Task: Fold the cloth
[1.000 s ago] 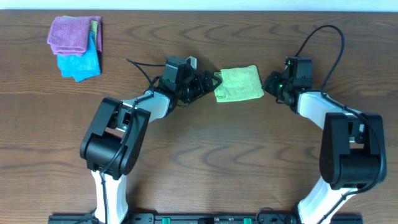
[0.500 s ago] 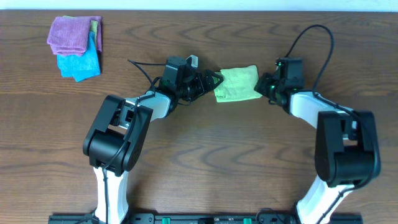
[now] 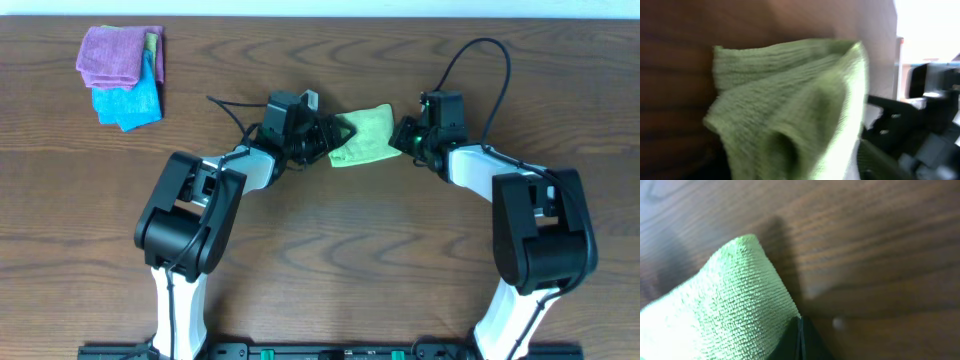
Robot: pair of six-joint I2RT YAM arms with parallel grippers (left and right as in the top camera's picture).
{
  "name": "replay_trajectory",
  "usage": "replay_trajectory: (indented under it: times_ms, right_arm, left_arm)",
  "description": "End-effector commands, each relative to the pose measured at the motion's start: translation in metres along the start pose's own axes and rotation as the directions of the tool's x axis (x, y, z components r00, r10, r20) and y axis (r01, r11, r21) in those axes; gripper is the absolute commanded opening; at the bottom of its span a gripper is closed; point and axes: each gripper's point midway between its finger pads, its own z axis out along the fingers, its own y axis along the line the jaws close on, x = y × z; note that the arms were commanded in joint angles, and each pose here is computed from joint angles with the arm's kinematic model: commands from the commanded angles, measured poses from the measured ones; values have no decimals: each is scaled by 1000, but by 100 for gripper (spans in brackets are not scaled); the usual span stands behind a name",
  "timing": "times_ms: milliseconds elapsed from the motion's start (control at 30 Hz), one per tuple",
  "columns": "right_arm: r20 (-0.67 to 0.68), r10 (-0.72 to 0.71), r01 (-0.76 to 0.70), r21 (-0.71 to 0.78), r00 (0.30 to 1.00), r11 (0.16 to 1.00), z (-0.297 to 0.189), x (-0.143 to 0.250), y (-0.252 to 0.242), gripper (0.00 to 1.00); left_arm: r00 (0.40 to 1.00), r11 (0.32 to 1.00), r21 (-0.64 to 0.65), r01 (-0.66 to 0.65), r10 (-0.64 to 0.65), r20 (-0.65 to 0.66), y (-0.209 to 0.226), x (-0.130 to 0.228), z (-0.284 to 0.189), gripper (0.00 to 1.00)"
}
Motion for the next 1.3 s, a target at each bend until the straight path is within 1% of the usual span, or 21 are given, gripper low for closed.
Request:
replay_trajectory:
  times_ms: [0,33,67,100,133,200,267,333,400,533,667,733,767,833,900,967,1067,1133,1267]
  right_arm:
    - [-14,4,-4,-49,1000,999,4,-3,14,1]
    - [-15,3,-3,-57,1000,998,3,-5,16,1]
    - [-17,-1,0,-62,1000,998,3,-6,18,2]
    - [-17,-18,17,-68,1000,998,1,-8,20,1]
    - [-21,-35,33,-66,999,997,-2,-10,20,2]
    - [-25,-69,67,-48,997,997,-12,-21,19,2]
    - [-17,-106,105,-27,994,994,-28,-38,18,2]
    - [10,-124,124,1,992,992,-51,-62,16,1]
    - [48,-140,139,25,989,990,-78,-86,16,2]
    - [115,-173,166,67,978,984,-127,-118,17,1]
    - [162,-218,200,120,962,972,-168,-128,20,2]
    - [171,-235,212,143,957,967,-185,-126,22,2]
    - [169,-244,221,144,955,964,-192,-124,24,2]
    - [165,-245,223,145,955,964,-202,-120,26,2]
    - [161,-249,226,146,955,963,-209,-117,27,2]
    - [154,-257,235,150,954,960,-213,-114,28,2]
    - [138,-252,232,149,958,961,-214,-110,27,1]
    - [130,-250,230,150,959,961,-213,-108,26,1]
    - [128,-251,232,149,960,961,-213,-107,27,1]
  left_arm:
    - [999,999,-42,30,-31,-33,21,13,9,43]
    - [999,999,-41,29,-30,-32,21,12,9,38]
    - [999,999,-35,25,-26,-28,20,11,9,30]
    - [1000,999,-29,20,-21,-23,18,10,9,13]
    - [1000,1000,-22,15,-15,-15,17,7,8,6]
    - [1000,1000,20,-7,7,4,9,-2,5,6]
    - [998,994,92,-53,49,40,-7,-17,0,6]
    - [993,983,169,-69,52,105,-27,-43,-11,6]
    - [987,975,213,-70,36,158,-42,-69,-21,6]
    - [963,954,272,-129,56,263,-75,-122,-48,6]
    - [904,917,320,-238,89,418,-120,-191,-104,6]
    - [850,895,333,-297,89,519,-142,-233,-155,6]
    - [823,890,336,-307,72,563,-145,-253,-184,6]
    - [781,895,333,-297,27,624,-137,-281,-234,6]
    - [755,904,326,-277,-4,655,-117,-297,-274,6]
    - [752,909,312,-277,2,659,-91,-305,-311,6]
    - [751,931,290,-222,-27,659,-48,-311,-354,6]
    - [746,943,275,-187,-45,665,-27,-313,-372,6]
    - [740,964,236,-125,-68,669,4,-313,-388,6]
